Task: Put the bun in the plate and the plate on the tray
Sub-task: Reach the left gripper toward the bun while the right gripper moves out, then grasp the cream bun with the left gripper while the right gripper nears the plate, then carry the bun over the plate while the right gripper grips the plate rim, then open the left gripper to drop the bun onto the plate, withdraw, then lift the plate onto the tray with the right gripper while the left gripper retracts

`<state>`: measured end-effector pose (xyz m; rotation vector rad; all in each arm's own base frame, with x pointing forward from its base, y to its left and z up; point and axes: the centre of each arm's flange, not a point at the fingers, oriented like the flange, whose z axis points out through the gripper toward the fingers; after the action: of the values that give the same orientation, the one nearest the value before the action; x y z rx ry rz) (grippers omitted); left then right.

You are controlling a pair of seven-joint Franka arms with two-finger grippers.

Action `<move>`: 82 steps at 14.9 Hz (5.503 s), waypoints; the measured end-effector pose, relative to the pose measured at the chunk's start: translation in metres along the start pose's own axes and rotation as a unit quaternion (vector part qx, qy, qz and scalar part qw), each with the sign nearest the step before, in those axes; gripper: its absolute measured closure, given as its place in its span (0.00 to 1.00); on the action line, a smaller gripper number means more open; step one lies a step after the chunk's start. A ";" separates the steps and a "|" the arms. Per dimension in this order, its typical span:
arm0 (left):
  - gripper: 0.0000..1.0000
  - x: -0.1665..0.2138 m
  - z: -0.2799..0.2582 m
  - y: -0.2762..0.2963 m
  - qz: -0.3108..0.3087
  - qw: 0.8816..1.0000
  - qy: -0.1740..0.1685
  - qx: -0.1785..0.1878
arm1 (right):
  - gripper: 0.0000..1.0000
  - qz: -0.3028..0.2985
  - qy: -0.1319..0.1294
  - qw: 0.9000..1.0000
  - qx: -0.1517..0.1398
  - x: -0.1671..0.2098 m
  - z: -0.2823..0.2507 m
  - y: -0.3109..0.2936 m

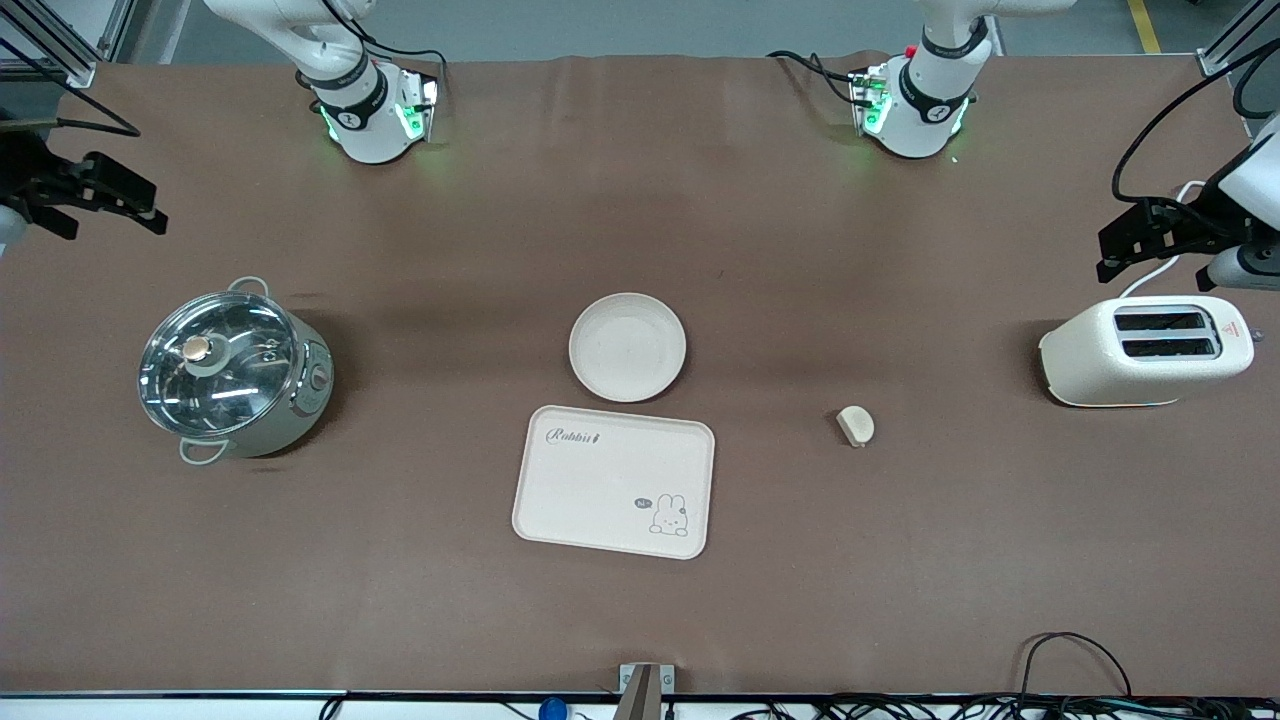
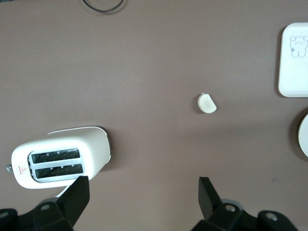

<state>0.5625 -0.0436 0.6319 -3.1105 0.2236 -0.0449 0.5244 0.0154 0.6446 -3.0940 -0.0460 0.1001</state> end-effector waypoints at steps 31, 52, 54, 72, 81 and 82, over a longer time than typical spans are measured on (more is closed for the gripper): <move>0.86 0.041 0.405 0.184 -0.145 0.984 0.014 -0.106 | 0.00 0.042 -0.033 0.998 0.042 0.022 0.337 -0.281; 0.02 -0.027 0.394 0.480 -0.205 0.973 -0.038 -0.099 | 0.51 0.114 0.012 0.990 0.077 -0.027 0.463 -0.333; 0.00 -0.027 0.394 0.479 -0.204 0.973 -0.037 -0.098 | 0.54 0.116 0.018 0.990 0.078 -0.025 0.469 -0.332; 0.00 0.110 0.145 0.135 -0.031 0.999 -0.007 -0.015 | 0.96 0.147 0.082 0.977 0.130 0.035 0.407 -0.322; 0.00 0.019 -0.017 0.051 -0.022 1.000 0.001 0.013 | 0.96 0.190 0.108 0.965 0.142 0.121 0.430 -0.295; 0.00 0.014 -0.020 0.034 -0.012 1.000 -0.003 0.014 | 0.96 0.192 0.110 0.965 0.142 0.127 0.433 -0.289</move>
<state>0.5709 -0.0799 0.6514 -3.0854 0.1830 -0.0380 0.6146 0.3276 0.2187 -2.7640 0.5286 -0.2050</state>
